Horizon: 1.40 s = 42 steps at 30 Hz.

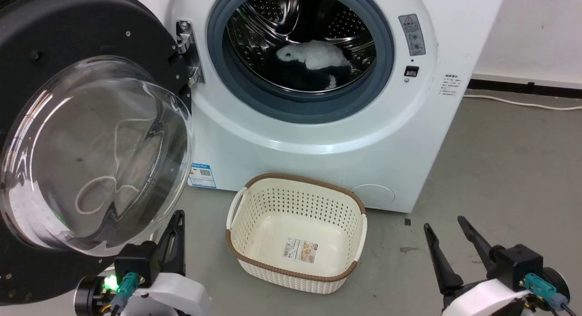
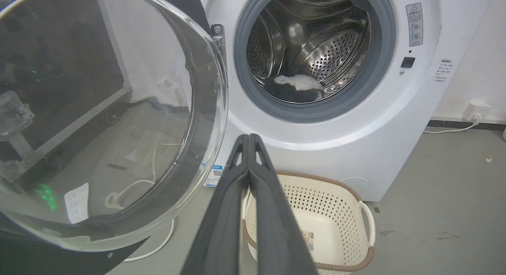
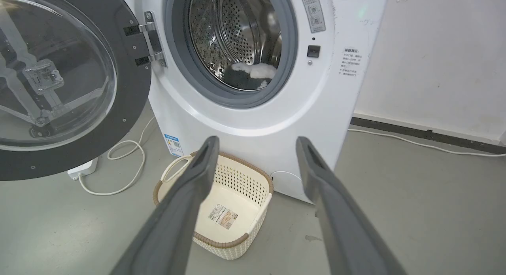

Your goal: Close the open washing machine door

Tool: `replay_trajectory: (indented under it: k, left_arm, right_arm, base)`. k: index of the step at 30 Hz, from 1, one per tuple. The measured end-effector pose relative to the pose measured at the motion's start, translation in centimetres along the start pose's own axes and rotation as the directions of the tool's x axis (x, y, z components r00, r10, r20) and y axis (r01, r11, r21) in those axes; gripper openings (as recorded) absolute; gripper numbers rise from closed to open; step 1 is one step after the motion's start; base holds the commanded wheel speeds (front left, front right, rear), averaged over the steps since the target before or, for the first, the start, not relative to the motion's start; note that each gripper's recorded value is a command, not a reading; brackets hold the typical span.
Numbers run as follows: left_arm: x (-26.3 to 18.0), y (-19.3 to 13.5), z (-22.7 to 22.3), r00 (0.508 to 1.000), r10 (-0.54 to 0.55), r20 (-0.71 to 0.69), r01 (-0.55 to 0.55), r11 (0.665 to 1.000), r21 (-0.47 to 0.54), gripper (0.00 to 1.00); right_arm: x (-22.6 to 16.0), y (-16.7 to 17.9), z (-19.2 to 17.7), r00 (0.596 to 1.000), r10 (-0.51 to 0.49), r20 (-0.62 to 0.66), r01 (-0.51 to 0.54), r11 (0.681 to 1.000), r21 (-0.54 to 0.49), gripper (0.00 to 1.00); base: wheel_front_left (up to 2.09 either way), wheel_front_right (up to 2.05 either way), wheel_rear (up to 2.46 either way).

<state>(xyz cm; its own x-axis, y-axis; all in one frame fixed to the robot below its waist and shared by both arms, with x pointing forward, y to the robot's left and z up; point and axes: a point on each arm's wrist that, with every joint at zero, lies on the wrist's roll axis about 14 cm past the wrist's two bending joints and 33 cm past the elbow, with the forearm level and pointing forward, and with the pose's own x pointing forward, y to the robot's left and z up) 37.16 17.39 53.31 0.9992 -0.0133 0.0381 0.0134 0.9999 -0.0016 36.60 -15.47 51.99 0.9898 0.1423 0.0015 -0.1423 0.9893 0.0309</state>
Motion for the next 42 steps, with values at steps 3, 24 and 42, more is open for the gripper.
replay_trajectory:
  k: [3, 24, 42]
  left_arm:
    - [0.0, 0.3, 0.9, 0.999, 0.008, 0.031, -0.008, 1.000, -0.009, 0.00]
    - [-5.6, 15.1, 11.4, 0.808, 0.467, 0.358, -0.396, 0.882, -0.257, 0.00]
    - [-10.1, 26.4, 6.6, 0.748, 0.643, 0.167, -0.639, 0.765, -0.079, 0.00]
  right_arm:
    - [0.0, 0.1, -0.2, 1.000, 0.004, -0.001, -0.004, 1.000, 0.010, 1.00]
    - [1.8, 3.9, -0.8, 0.993, 0.117, 0.010, -0.117, 0.988, 0.100, 1.00]
    - [3.7, 6.9, -3.0, 0.979, 0.204, -0.027, -0.197, 0.968, 0.154, 1.00]
  base:
    - [0.00, 0.00, 0.00]
    - [0.00, 0.00, 0.00]
    - [0.00, 0.00, 0.00]
